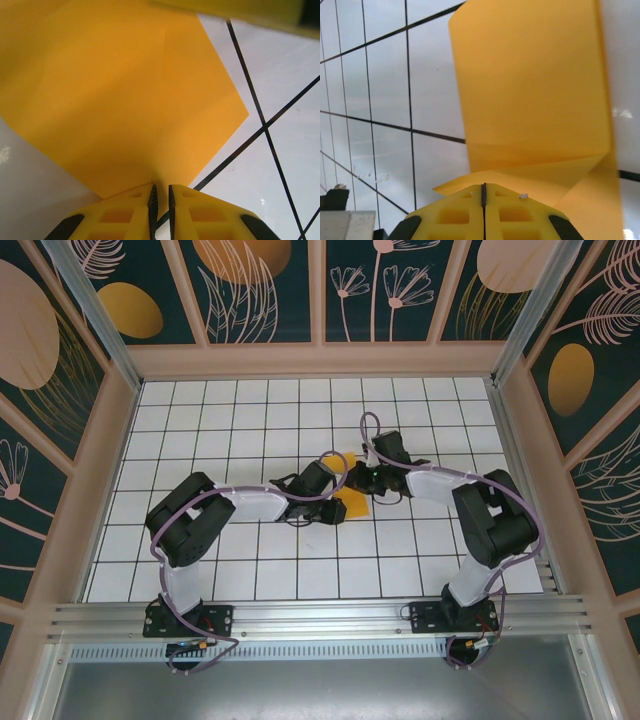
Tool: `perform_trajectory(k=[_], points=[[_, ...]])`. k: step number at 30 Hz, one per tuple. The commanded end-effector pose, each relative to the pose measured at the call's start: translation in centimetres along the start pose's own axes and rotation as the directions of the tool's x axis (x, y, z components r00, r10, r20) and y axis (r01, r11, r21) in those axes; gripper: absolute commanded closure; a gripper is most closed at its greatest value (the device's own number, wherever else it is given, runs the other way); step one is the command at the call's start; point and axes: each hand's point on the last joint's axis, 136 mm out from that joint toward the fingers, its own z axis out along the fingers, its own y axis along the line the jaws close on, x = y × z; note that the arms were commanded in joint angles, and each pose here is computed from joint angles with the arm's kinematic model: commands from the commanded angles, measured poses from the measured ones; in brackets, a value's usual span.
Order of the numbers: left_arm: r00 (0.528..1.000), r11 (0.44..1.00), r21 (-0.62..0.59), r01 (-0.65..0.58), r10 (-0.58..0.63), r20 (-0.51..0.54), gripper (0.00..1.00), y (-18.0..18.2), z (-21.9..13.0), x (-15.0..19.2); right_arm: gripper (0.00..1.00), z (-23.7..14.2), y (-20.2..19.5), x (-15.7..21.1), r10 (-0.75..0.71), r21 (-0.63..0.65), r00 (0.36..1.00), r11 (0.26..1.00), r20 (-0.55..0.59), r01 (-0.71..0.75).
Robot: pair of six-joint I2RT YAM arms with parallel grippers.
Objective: Fold a paper plane with a square sheet of paper (fold left side to right side)
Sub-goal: Fold the triangle a second time at the center of the table.
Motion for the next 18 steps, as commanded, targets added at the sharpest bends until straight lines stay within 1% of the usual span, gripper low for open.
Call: perform_trajectory(k=[1, 5, 9, 12, 18], points=[[0.997, 0.996, -0.084, 0.019, -0.025, -0.068, 0.81, 2.8, 1.0, 2.6, 0.92, 0.7, 0.8, 2.0, 0.02, -0.026, 0.999, 0.999, -0.04, -0.021], [0.996, 0.993, -0.11, 0.041, -0.049, -0.068, 0.82, 3.3, 0.9, 2.8, 0.92, 1.9, 0.1, 2.7, 0.027, -0.006, 0.998, 1.0, -0.06, -0.027], [0.995, 0.987, -0.148, 0.063, -0.074, -0.072, 0.83, 4.0, 0.9, 3.1, 0.92, 2.5, -1.5, 2.6, 0.013, 0.063, 0.998, 0.998, -0.062, -0.009], [0.991, 0.98, -0.181, 0.078, -0.097, -0.096, 0.83, 5.1, 1.0, 4.5, 0.92, 2.9, -2.7, 2.5, -0.002, 0.11, 0.998, 0.994, -0.063, 0.009], [0.987, 0.975, -0.203, 0.086, -0.111, -0.114, 0.85, 5.9, 1.0, 5.3, 0.91, 2.8, -3.9, 1.8, -0.001, 0.115, 0.999, 0.993, -0.052, 0.007]])
